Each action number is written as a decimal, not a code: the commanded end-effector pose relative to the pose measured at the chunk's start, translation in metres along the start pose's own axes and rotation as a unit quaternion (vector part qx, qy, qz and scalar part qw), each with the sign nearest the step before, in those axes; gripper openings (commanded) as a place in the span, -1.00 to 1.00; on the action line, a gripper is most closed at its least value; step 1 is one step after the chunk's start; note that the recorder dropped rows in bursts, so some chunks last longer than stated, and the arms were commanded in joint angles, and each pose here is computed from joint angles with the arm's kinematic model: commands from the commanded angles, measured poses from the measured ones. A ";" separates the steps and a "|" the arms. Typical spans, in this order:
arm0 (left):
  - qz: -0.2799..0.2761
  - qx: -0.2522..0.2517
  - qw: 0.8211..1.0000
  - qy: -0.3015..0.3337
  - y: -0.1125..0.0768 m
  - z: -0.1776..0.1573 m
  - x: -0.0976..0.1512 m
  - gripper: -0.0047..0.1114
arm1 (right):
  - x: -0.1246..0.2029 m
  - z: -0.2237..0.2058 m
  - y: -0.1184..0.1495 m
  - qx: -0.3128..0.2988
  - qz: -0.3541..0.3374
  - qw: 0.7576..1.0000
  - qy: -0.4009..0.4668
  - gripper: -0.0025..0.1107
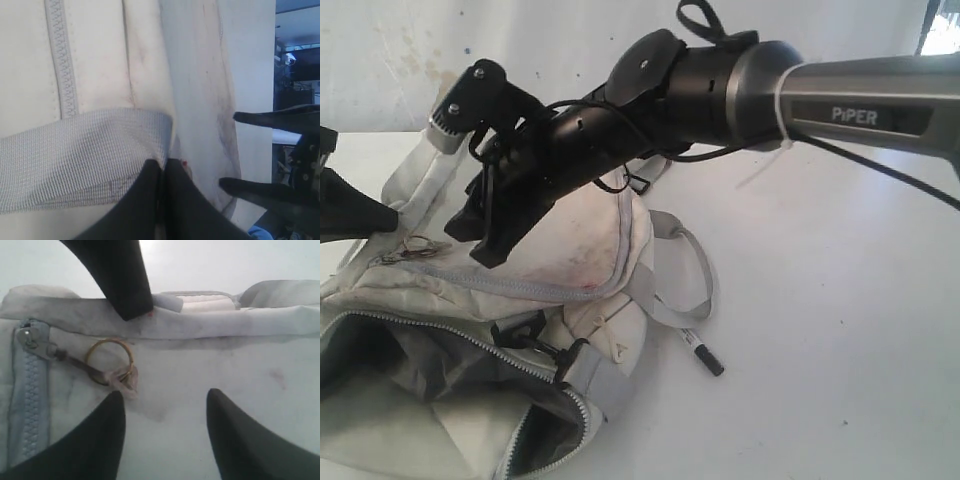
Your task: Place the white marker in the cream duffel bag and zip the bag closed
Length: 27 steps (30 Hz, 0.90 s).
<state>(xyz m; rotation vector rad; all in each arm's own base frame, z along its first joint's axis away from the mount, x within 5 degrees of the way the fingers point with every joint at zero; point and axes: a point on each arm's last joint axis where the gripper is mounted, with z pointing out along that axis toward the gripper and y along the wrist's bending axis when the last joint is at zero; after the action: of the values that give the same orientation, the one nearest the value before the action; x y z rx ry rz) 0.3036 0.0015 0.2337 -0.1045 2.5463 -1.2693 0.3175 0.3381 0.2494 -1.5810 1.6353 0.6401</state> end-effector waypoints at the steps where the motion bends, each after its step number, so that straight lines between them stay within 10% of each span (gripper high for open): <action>1: 0.001 0.017 1.000 -0.010 -0.005 -0.002 -0.002 -0.91 | -0.001 0.011 0.006 0.004 -0.025 1.000 -0.001 -0.10; 27: 0.007 0.016 1.000 -0.011 -0.005 -0.002 -0.002 -0.91 | 0.008 0.053 0.035 -0.035 -0.058 0.997 0.019 -0.24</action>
<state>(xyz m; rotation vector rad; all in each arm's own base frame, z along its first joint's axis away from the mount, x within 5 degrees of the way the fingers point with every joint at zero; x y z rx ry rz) 0.3034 0.0015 0.2336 -0.0863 2.5450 -1.2652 0.2931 0.3767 0.2068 -1.7308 1.5628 0.6179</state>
